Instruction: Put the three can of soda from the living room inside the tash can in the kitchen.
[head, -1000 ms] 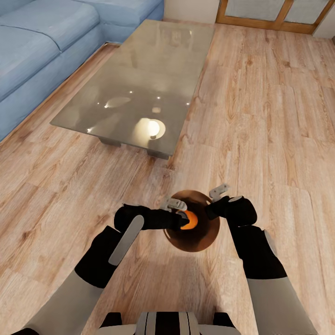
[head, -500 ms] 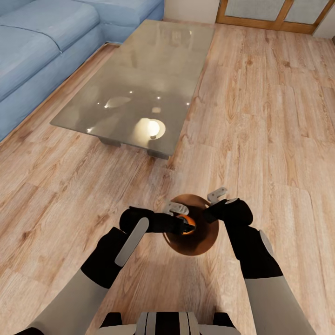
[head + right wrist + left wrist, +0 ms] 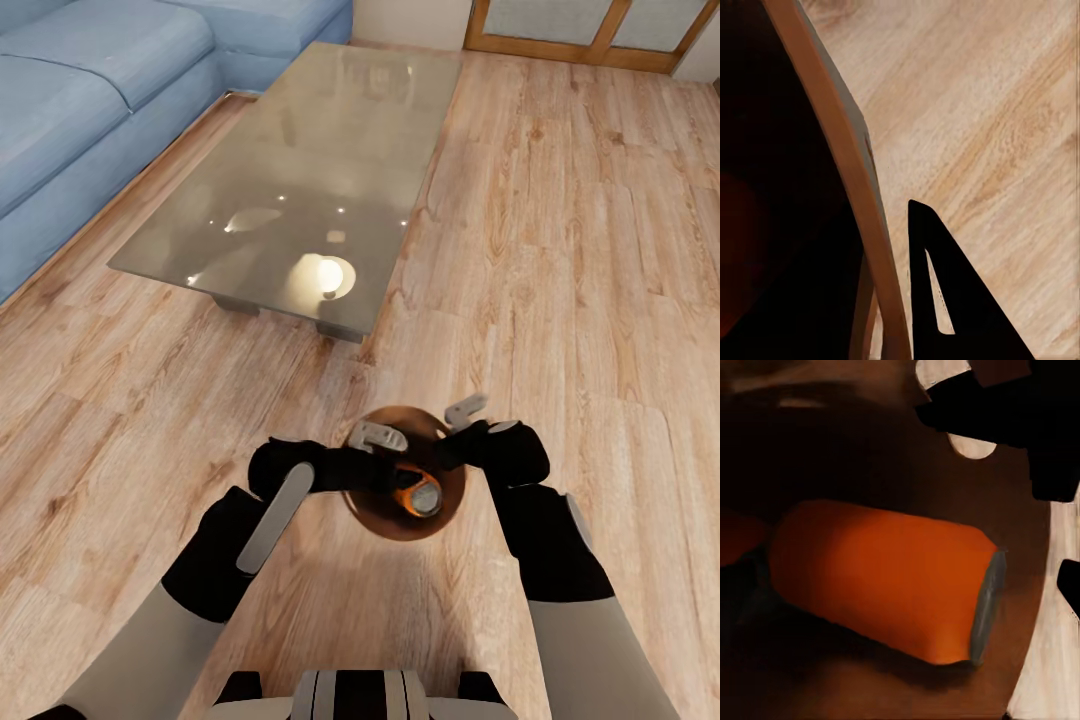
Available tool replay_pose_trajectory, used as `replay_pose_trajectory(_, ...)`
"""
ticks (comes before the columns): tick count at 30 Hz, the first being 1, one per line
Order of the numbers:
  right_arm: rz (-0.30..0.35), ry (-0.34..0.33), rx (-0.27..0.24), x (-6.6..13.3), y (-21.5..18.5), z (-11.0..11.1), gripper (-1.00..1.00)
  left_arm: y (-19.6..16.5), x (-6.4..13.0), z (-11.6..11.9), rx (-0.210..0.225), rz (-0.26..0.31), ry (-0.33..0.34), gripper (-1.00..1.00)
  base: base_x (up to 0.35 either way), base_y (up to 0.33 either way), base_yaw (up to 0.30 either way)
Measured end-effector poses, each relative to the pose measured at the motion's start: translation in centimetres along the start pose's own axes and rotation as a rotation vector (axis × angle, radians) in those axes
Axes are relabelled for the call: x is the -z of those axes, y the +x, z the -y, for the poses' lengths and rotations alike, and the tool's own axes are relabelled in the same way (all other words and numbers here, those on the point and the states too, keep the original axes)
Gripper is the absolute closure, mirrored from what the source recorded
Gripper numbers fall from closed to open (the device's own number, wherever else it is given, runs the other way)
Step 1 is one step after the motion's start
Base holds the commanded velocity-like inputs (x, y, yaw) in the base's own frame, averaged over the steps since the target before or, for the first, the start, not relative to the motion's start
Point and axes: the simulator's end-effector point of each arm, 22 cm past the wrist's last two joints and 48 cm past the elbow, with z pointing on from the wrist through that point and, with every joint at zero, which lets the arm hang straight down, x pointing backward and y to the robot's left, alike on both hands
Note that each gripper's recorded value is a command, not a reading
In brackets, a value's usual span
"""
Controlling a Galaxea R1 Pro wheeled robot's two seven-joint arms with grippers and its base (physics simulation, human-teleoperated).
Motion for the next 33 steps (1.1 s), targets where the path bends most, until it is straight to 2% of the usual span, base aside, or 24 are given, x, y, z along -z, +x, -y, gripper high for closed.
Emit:
replay_pose_trajectory(4,-0.006,0.044,0.025,0.0,0.1,1.0,1.0,-2.0,2.1,3.3,-0.042,0.069,0.108,-1.0,0.0,0.0,0.0)
replay_pose_trajectory(5,-0.006,0.034,0.019,0.0,0.1,0.8,1.0,-2.1,2.4,3.8,-0.047,0.073,0.135,-1.0,0.0,0.0,0.0)
replay_pose_trajectory(6,-0.005,0.02,0.01,0.0,0.1,0.5,1.0,-1.7,3.0,4.6,-0.052,0.072,0.188,-1.0,0.0,0.0,0.0)
replay_pose_trajectory(9,-0.006,0.019,0.008,0.0,0.2,0.5,1.0,0.1,4.6,4.0,-0.047,0.049,0.273,-1.0,0.0,0.0,0.0)
replay_pose_trajectory(10,-0.007,0.027,0.012,0.0,0.2,0.7,1.0,0.2,6.0,2.7,-0.03,0.058,0.298,-1.0,0.0,0.0,0.0)
replay_pose_trajectory(12,-0.007,0.034,0.017,0.0,0.2,0.8,1.0,-0.9,9.2,-0.2,0.018,0.111,0.334,-1.0,0.0,0.0,0.0)
replay_pose_trajectory(14,-0.007,0.025,0.012,0.0,0.2,0.6,1.0,-1.5,13.7,-4.0,0.094,0.197,0.376,-1.0,0.0,0.0,0.0)
replay_pose_trajectory(15,-0.006,0.021,0.009,0.0,0.2,0.5,1.0,-1.1,17.0,-6.9,0.147,0.258,0.382,-1.0,0.0,0.0,0.0)
replay_pose_trajectory(16,-0.006,0.019,0.008,0.0,0.2,0.5,1.0,-1.2,19.6,-9.4,0.173,0.314,0.356,-1.0,0.0,0.0,0.0)
replay_pose_trajectory(17,-0.006,0.021,0.008,0.0,0.2,0.6,1.0,-1.3,20.9,-10.6,0.182,0.343,0.34,-1.0,0.0,0.0,0.0)
replay_pose_trajectory(19,-0.007,0.027,0.009,0.0,0.3,0.8,1.0,-1.2,25.0,-14.4,0.212,0.43,0.265,-1.0,0.0,0.0,0.0)
replay_pose_trajectory(21,-0.009,0.03,0.007,0.0,0.4,1.0,1.0,-0.2,26.6,-16.5,0.23,0.46,0.211,-1.0,0.0,0.0,0.0)
replay_pose_trajectory(24,-0.01,0.03,0.003,0.0,0.5,1.3,1.0,1.7,27.4,-18.8,0.226,0.459,0.12,-1.0,0.0,0.0,0.0)
replay_pose_trajectory(26,-0.013,0.025,-0.017,0.0,0.9,1.8,1.0,3.5,27.1,-20.3,0.2,0.435,0.04,-1.0,0.0,0.0,0.0)
replay_pose_trajectory(27,-0.012,0.021,-0.04,0.1,1.2,2.6,1.0,5.1,26.8,-21.2,0.176,0.416,-0.011,-1.0,0.0,0.0,0.0)
replay_pose_trajectory(30,-0.024,0.064,-0.027,0.5,2.2,4.7,1.0,6.6,26.6,-22.2,0.152,0.399,-0.072,-1.0,0.0,0.0,0.0)
replay_pose_trajectory(33,-0.06,0.022,-0.038,0.8,5.1,5.0,1.0,9.1,26.5,-24.8,0.13,0.388,-0.211,-1.0,0.0,0.0,0.0)
